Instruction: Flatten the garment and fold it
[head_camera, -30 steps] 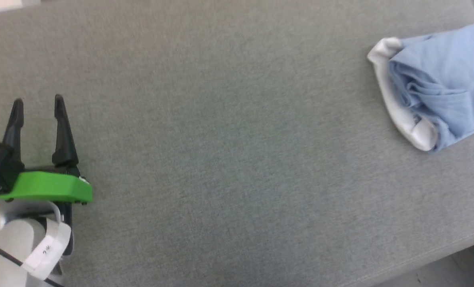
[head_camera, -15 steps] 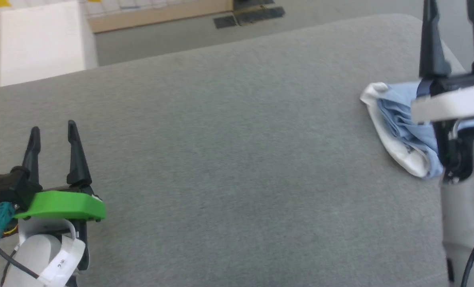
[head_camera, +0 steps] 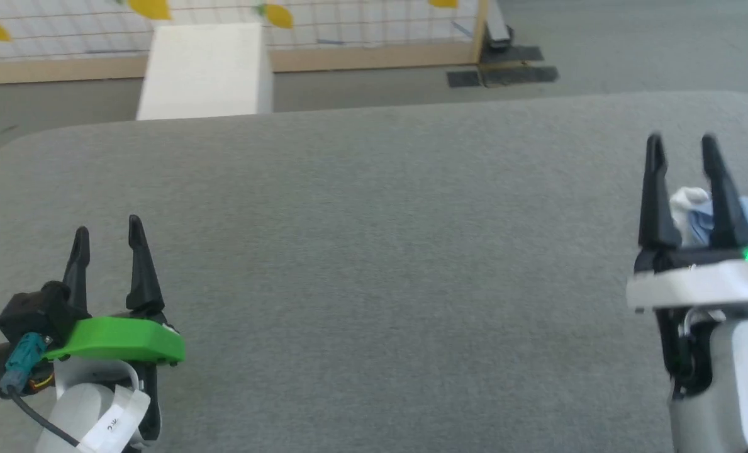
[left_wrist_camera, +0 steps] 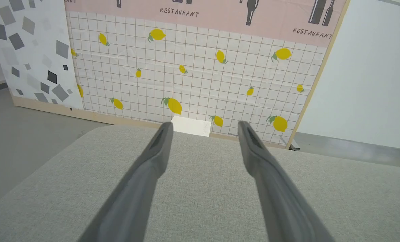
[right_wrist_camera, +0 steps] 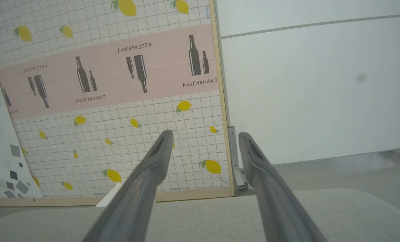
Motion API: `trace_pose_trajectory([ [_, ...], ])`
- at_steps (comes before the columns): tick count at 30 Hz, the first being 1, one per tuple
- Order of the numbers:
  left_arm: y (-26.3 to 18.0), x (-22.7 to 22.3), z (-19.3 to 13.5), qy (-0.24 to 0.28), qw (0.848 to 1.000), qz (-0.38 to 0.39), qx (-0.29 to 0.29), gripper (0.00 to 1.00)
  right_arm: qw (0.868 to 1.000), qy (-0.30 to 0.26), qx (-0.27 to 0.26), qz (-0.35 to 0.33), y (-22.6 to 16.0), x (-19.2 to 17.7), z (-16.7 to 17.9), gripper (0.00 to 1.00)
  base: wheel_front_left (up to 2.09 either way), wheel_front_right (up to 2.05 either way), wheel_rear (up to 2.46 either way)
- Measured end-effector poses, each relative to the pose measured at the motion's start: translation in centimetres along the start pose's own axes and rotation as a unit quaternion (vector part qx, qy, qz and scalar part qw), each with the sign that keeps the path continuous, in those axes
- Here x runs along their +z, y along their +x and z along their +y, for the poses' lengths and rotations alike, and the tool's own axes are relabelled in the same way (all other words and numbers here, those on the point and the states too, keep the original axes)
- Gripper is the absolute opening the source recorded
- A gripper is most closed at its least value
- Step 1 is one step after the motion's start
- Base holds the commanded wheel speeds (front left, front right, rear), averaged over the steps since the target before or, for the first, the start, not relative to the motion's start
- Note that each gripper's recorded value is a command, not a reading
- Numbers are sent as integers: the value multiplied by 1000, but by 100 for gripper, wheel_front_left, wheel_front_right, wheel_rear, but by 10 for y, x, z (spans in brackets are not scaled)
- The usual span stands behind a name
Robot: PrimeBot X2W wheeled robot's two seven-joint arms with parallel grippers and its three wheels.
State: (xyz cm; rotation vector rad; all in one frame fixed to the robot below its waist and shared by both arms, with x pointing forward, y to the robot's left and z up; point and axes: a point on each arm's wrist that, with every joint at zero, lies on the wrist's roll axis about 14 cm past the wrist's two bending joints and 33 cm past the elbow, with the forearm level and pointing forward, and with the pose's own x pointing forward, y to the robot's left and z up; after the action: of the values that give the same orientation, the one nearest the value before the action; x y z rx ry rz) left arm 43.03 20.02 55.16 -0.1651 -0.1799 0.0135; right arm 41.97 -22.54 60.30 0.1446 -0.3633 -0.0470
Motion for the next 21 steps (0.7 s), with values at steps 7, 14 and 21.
trace_pose_trajectory([
  [7, -21, 5, 19, -1, 1000, 0, 28, 100, 998, 15, 25, 61, -25, -39, 21, 100, 0, 0, 0],
  [14, -38, -12, 17, 6, 999, 30, 17, 100, 994, 2, 31, 103, -49, -61, 23, 100, 0, 0, 0],
  [21, -45, -28, 10, 14, 998, 56, 1, 100, 992, -7, 27, 126, -64, -72, 19, 100, 0, 0, 0],
])
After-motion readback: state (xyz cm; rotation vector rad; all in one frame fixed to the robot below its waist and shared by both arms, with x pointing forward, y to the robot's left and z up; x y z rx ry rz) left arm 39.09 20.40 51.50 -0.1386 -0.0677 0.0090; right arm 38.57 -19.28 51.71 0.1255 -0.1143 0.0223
